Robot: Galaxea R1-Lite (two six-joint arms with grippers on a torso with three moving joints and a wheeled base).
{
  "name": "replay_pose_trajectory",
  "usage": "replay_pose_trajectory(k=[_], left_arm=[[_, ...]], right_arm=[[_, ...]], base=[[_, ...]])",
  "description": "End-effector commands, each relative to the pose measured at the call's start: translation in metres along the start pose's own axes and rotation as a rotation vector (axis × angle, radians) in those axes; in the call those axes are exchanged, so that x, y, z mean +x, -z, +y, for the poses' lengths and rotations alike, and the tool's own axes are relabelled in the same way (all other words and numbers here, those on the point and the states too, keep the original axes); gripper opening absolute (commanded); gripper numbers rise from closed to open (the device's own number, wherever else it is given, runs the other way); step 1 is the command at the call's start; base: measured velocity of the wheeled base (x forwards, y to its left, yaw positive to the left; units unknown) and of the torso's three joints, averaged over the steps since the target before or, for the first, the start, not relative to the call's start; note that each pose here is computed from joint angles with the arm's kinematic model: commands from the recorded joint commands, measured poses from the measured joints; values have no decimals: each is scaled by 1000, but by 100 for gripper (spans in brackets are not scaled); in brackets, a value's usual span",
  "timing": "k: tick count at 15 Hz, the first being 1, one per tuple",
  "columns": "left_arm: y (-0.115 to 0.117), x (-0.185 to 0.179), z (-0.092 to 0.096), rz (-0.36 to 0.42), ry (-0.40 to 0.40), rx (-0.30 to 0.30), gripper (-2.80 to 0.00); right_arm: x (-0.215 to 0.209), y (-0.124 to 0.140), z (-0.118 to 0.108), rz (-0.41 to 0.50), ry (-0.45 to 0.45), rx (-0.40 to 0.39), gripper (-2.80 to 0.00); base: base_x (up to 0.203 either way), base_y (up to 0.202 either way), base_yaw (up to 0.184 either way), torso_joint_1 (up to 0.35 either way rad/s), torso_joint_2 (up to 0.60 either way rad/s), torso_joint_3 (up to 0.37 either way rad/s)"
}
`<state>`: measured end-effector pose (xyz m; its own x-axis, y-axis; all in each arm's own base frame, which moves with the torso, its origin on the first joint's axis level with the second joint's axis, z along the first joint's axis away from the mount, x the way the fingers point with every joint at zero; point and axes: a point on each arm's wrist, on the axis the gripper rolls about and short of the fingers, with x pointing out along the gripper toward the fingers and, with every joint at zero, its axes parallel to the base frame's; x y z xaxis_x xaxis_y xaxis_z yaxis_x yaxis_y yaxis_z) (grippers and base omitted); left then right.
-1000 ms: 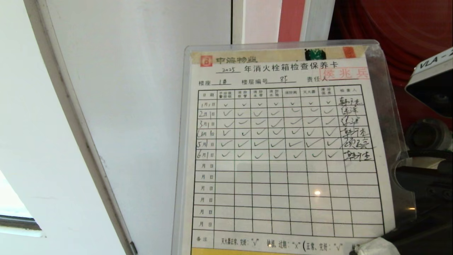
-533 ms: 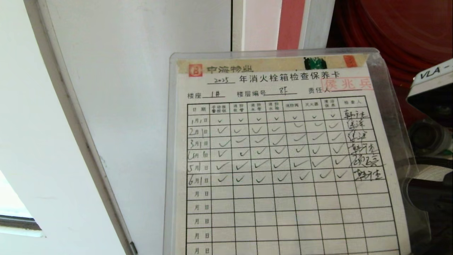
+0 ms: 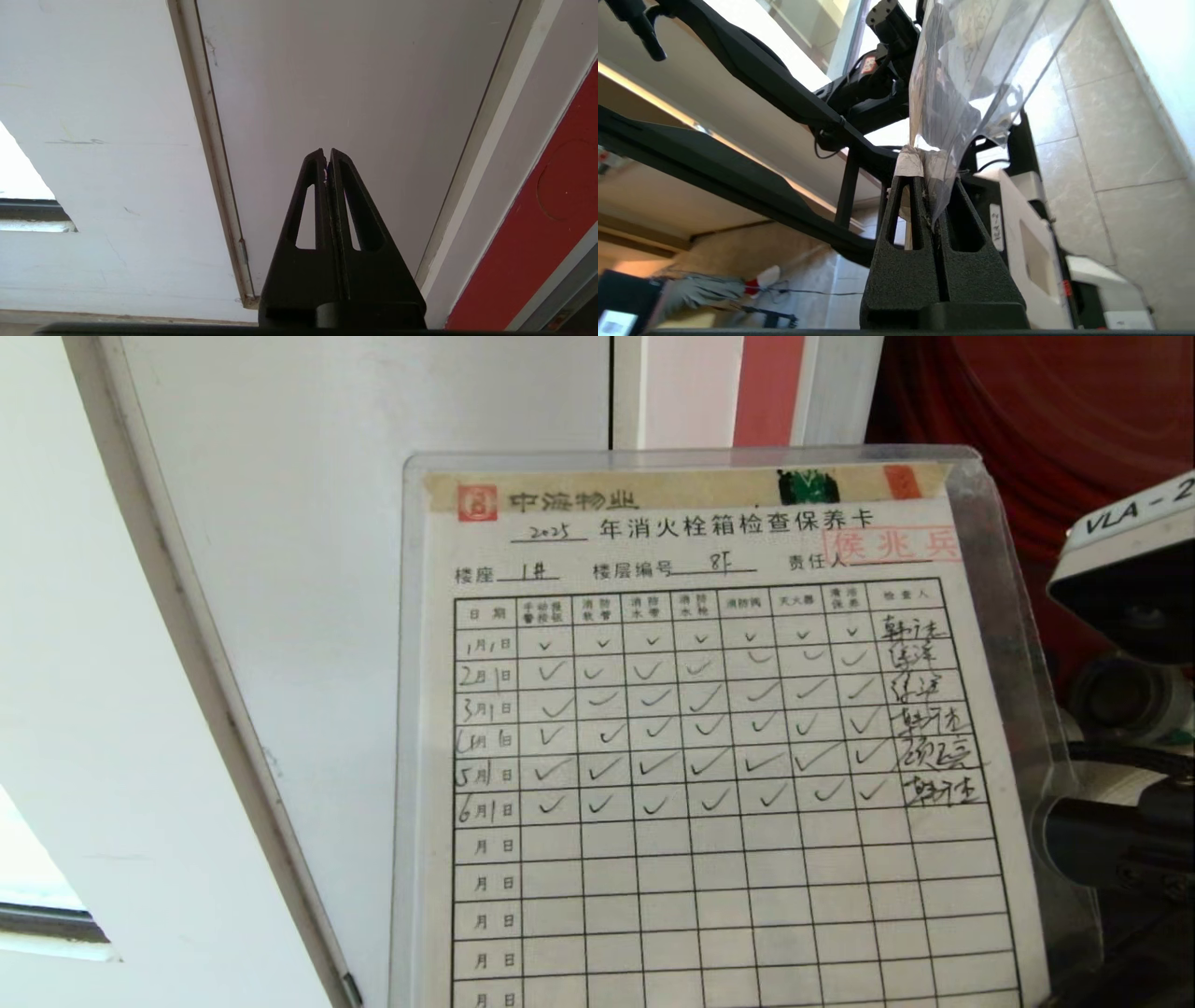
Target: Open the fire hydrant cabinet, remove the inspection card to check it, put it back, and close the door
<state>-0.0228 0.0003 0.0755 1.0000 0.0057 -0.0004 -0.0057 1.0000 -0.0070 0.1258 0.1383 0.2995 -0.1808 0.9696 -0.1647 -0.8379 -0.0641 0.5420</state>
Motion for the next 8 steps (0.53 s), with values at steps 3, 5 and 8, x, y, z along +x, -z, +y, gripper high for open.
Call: replay_pose_trajectory(k=[3, 5, 8], left_arm=[[0, 0, 0, 0, 0, -1, -280], [0, 0, 0, 1, 0, -1, -280], [0, 0, 0, 0, 0, -1, -280]], right_arm=[[10, -8, -8, 16, -11, -49, -280], [16, -13, -13, 24, -12, -75, -280], [20, -14, -19, 32, -10, -97, -280]], base=[[0, 0, 0, 0, 0, 0], [0, 0, 0, 0, 0, 0], [0, 0, 0, 0, 0, 0]])
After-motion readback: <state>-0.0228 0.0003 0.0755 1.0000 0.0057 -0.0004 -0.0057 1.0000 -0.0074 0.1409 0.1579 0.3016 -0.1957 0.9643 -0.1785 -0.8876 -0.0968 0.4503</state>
